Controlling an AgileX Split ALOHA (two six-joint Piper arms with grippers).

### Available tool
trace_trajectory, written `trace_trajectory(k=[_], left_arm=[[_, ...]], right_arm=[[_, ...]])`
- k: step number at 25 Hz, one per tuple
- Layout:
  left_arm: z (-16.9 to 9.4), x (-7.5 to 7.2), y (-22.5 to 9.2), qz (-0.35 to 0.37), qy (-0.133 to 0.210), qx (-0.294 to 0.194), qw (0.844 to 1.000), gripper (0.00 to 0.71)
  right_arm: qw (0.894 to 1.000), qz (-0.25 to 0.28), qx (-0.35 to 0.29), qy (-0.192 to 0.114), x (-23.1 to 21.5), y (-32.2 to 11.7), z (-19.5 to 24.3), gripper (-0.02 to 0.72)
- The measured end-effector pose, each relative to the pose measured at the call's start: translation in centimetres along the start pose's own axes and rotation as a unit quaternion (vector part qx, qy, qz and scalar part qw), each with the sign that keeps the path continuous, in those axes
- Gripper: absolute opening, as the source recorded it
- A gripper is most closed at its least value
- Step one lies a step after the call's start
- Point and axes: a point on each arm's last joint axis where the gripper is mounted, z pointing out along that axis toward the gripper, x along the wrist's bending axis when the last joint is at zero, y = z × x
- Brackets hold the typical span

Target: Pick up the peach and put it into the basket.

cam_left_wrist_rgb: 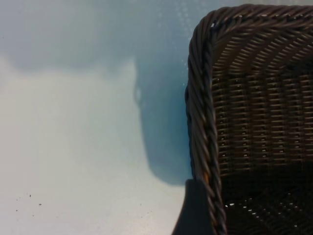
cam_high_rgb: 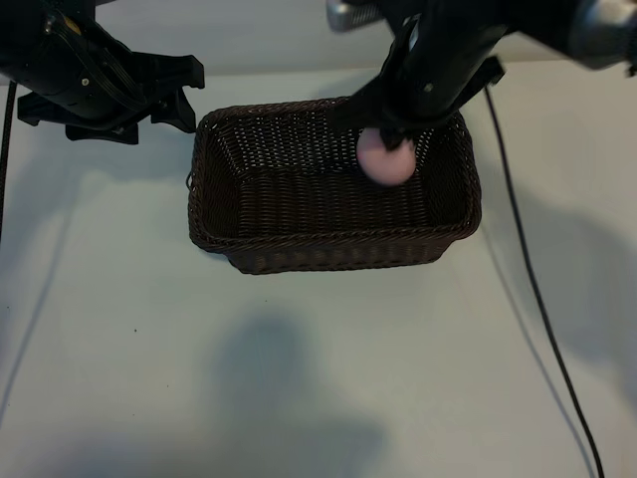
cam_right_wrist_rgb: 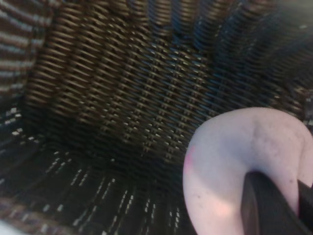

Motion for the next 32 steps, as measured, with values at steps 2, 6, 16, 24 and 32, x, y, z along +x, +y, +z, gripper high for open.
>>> trace_trajectory(k=[2,6,16,24,32], left_arm=[[0.0,0.0,0.0,0.0,0.0,0.0,1.0,0.553],[0.0,0.0,0.0,0.0,0.0,0.0,1.0,0.553],[0.0,0.0,0.0,0.0,0.0,0.0,1.0,0.553],[0.0,0.0,0.0,0.0,0.0,0.0,1.0,0.553],[0.0,0.0,0.0,0.0,0.0,0.0,1.0,0.553]], right_arm=[[1.0,0.002,0.01,-0.001,-0.1,-0.1,1.5,0.047],[1.0,0.003,0.013,-0.001,-0.1,-0.1,2.2,0.113],[1.0,0.002,0.014,0.0,-0.1,-0.1,1.6,0.517],[0.999,-0.014,0.022,-0.031,-0.5,0.7,-2.2,0.547],[0.996,0.027,0.056,-0.06,-4.8,0.7,-3.3,0.547]])
